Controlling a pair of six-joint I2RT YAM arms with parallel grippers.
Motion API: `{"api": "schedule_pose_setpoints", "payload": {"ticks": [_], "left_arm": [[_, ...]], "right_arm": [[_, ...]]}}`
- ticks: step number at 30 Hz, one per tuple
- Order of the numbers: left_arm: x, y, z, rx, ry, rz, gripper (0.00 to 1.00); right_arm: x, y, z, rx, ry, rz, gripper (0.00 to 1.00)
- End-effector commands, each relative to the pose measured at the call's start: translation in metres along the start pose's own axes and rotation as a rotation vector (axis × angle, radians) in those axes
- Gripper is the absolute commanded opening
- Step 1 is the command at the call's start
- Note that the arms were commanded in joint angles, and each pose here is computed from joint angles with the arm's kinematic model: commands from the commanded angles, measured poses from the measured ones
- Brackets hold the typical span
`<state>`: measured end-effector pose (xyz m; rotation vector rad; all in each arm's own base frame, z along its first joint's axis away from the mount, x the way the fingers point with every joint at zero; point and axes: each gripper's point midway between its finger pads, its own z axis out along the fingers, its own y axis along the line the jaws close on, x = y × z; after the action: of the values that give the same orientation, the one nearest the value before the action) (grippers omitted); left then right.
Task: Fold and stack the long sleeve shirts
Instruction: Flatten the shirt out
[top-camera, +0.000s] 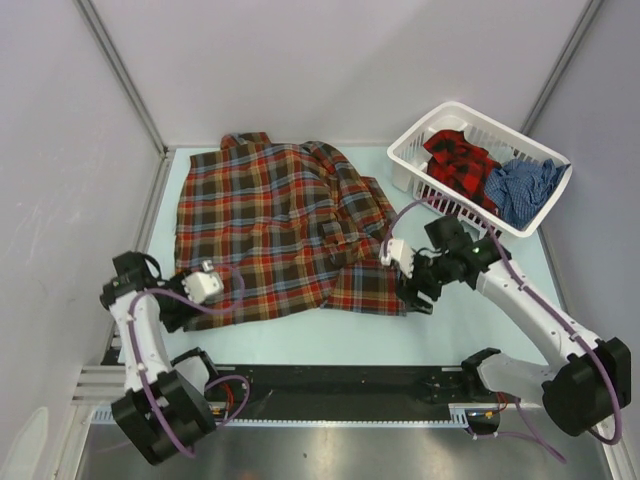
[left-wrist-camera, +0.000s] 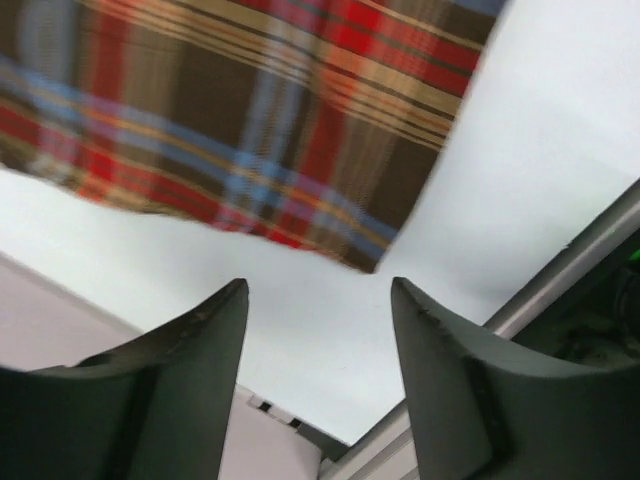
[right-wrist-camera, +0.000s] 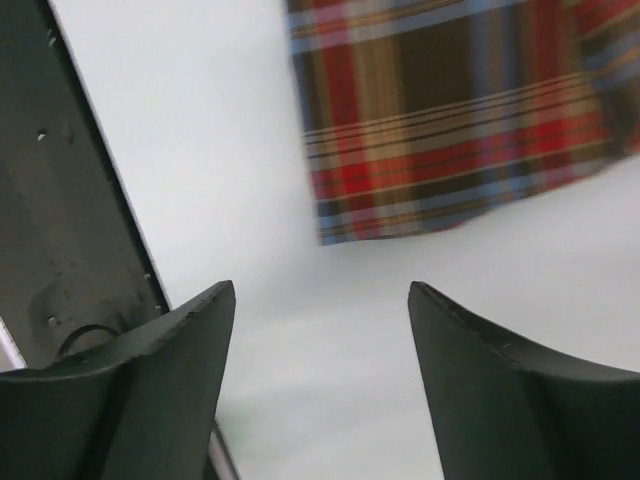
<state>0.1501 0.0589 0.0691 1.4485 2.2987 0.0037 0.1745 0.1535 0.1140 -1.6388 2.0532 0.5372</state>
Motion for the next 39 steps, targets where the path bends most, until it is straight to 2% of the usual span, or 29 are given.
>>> {"api": "schedule_pose_setpoints", "payload": {"ticks": [1, 4, 5, 7, 8, 11, 12, 15, 18, 25, 28, 30, 31, 33, 34, 36, 39], "left_arm": [[-0.042, 0.034, -0.028, 0.008, -0.178, -0.122, 0.67], [-0.057, 0.060, -0.032, -0.005, -0.265, -0.227, 0.73], [-0.060, 0.067, -0.032, -0.013, -0.281, -0.249, 0.75], [-0.064, 0.084, -0.033, -0.038, -0.307, -0.308, 0.77], [-0.065, 0.088, -0.034, -0.046, -0.314, -0.317, 0.80], [-0.064, 0.100, -0.033, -0.082, -0.316, -0.359, 0.81], [-0.063, 0.104, -0.032, -0.099, -0.317, -0.374, 0.82], [-0.058, 0.107, -0.029, -0.113, -0.300, -0.391, 0.83], [-0.051, 0.106, -0.023, -0.115, -0.274, -0.416, 0.83], [-0.047, 0.105, -0.018, -0.118, -0.260, -0.423, 0.84], [-0.046, 0.107, -0.018, -0.121, -0.259, -0.426, 0.84], [-0.046, 0.107, -0.017, -0.119, -0.255, -0.425, 0.84], [-0.046, 0.108, -0.018, -0.123, -0.257, -0.422, 0.84], [-0.047, 0.109, -0.018, -0.122, -0.259, -0.428, 0.83], [-0.047, 0.111, -0.020, -0.127, -0.262, -0.432, 0.83], [-0.049, 0.112, -0.021, -0.129, -0.268, -0.437, 0.82], [-0.050, 0.115, -0.024, -0.136, -0.274, -0.435, 0.82]], "right_arm": [[-0.046, -0.039, -0.033, 0.059, -0.127, 0.060, 0.77], [-0.079, -0.078, -0.028, 0.123, -0.200, 0.079, 0.74], [-0.079, -0.093, -0.011, 0.113, -0.173, 0.138, 0.72], [-0.091, -0.117, 0.002, 0.135, -0.183, 0.149, 0.69], [-0.097, -0.135, 0.016, 0.150, -0.164, 0.166, 0.69], [-0.118, -0.173, 0.029, 0.202, -0.175, 0.156, 0.70], [-0.114, -0.184, 0.050, 0.186, -0.143, 0.179, 0.70], [-0.123, -0.209, 0.075, 0.193, -0.130, 0.204, 0.71], [-0.128, -0.222, 0.092, 0.193, -0.123, 0.201, 0.71], [-0.107, -0.225, 0.135, 0.157, -0.058, 0.196, 0.70], [-0.102, -0.217, 0.143, 0.125, -0.046, 0.200, 0.55], [-0.100, -0.211, 0.145, 0.106, -0.037, 0.196, 0.39], [-0.101, -0.209, 0.143, 0.104, -0.038, 0.191, 0.22], [-0.100, -0.203, 0.140, 0.083, -0.035, 0.187, 0.04], [-0.105, -0.200, 0.132, 0.080, -0.044, 0.178, 0.00], [-0.109, -0.184, 0.120, 0.028, -0.057, 0.176, 0.00], [-0.134, -0.142, 0.072, -0.052, -0.156, 0.142, 0.00]]}}
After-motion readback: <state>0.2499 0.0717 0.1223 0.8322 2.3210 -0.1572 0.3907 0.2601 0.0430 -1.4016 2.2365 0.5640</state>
